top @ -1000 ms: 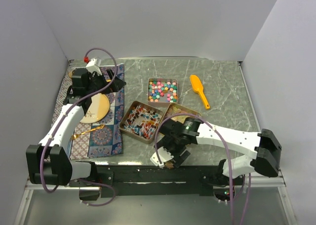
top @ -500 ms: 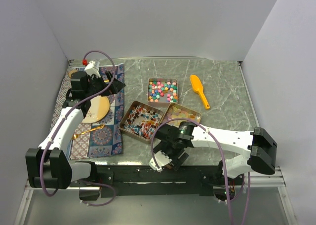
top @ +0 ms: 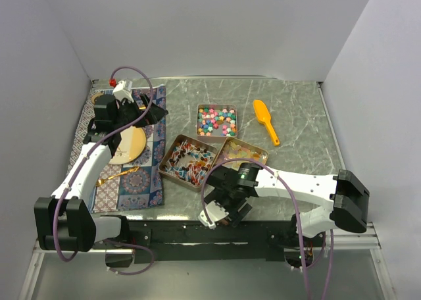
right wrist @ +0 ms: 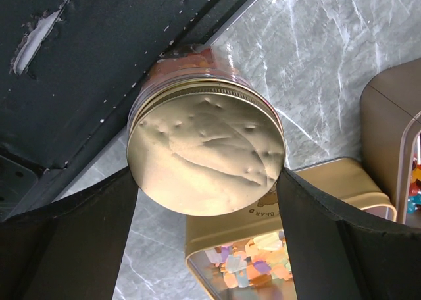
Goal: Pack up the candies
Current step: Close the bottle lid on the packing bottle.
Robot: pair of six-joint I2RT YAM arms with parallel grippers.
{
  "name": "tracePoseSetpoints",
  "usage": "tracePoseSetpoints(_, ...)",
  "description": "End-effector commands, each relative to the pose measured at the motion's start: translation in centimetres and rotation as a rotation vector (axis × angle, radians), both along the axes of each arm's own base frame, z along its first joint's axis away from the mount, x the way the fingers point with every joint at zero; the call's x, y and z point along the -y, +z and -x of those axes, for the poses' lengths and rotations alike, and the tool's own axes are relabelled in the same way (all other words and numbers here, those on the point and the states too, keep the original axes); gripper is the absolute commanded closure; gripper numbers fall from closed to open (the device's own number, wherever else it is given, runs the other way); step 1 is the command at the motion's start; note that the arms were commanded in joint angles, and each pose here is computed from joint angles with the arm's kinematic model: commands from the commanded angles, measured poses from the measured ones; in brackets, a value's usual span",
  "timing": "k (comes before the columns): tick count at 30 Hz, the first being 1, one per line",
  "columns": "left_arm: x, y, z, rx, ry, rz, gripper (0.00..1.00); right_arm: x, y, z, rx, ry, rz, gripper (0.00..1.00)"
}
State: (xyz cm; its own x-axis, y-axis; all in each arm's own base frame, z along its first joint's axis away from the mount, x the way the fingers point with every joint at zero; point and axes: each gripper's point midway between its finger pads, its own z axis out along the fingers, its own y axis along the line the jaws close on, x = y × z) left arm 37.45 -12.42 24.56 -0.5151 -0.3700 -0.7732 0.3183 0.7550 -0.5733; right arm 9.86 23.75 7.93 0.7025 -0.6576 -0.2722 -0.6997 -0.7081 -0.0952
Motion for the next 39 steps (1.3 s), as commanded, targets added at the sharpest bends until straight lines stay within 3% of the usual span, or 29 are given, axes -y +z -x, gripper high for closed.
tracePoseSetpoints(1, 0.2, 1.4, -0.1, 0.055, -0.016, 0.015, 0.01, 1.5, -0.6, 0.8, -0.030, 0.006, 0.070, 0.30)
tracePoseSetpoints(22, 0.4, 0.9, -0.1, 0.043, -0.017, 0.046, 0.01, 2.4, -1.6, 1.2, -0.030, -0.055, 0.077, 0.30)
tracePoseSetpoints(39, 0.8, 0.6, -0.8, 0.032, -0.032, 0.065, 0.01, 3.7, -4.4, -2.4, 0.085, -0.357, 0.080, 0.26)
